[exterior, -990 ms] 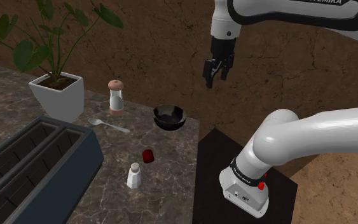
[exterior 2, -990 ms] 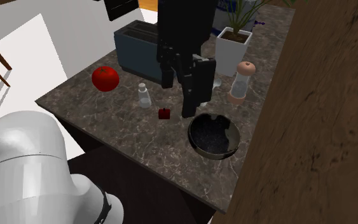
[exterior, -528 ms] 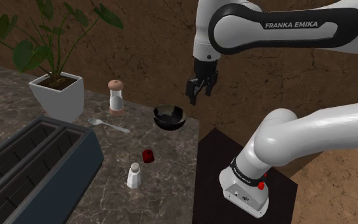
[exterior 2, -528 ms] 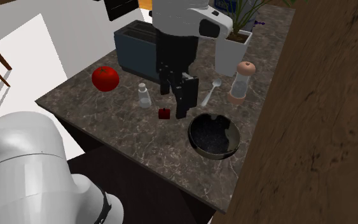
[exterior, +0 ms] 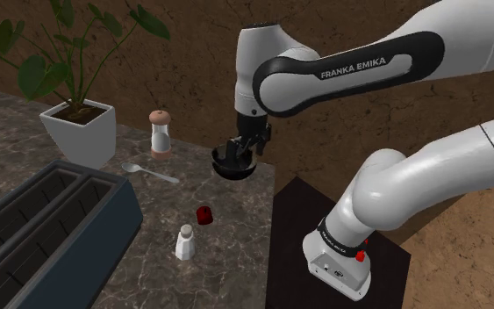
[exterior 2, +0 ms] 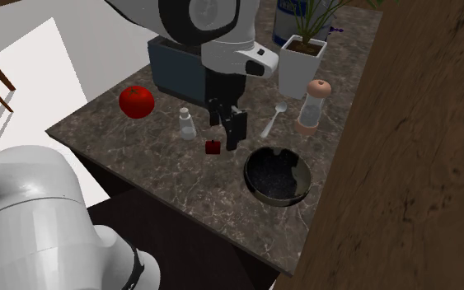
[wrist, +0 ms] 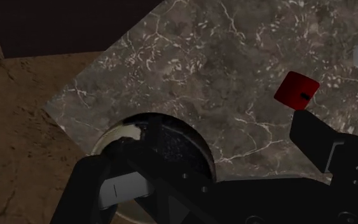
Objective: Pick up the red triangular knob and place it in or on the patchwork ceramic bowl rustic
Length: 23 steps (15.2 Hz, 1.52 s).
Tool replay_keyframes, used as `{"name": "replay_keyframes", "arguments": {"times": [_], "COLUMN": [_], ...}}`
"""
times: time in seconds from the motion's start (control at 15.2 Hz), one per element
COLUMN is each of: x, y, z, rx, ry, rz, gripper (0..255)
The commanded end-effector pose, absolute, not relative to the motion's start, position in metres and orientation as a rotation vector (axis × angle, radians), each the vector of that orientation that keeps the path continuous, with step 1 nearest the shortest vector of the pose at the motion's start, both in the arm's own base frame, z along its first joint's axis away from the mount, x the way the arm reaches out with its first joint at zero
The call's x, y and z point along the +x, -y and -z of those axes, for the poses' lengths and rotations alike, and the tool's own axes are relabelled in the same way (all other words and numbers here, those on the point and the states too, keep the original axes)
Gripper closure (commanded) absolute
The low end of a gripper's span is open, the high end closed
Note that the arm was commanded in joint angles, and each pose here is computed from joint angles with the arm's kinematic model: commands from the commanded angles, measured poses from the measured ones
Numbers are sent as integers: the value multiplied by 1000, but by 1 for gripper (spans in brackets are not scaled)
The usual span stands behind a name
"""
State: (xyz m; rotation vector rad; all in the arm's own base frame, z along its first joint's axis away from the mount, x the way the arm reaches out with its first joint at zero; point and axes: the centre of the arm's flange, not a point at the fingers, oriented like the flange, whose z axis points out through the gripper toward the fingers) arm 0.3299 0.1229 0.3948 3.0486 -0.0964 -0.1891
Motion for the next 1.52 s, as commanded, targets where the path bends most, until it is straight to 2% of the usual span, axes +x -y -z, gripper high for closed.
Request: {"name": "replay_keyframes", "arguments": {"times": [0.0, 0.79, 1.45], "x": [334, 367, 363], "y": [-141, -240, -237], "z": [-375, -262, -222], "rx": [3055, 3083, 3083], "ry": [92, 63, 63], "rz": [178, 123, 123], "gripper": [0, 0, 0]}}
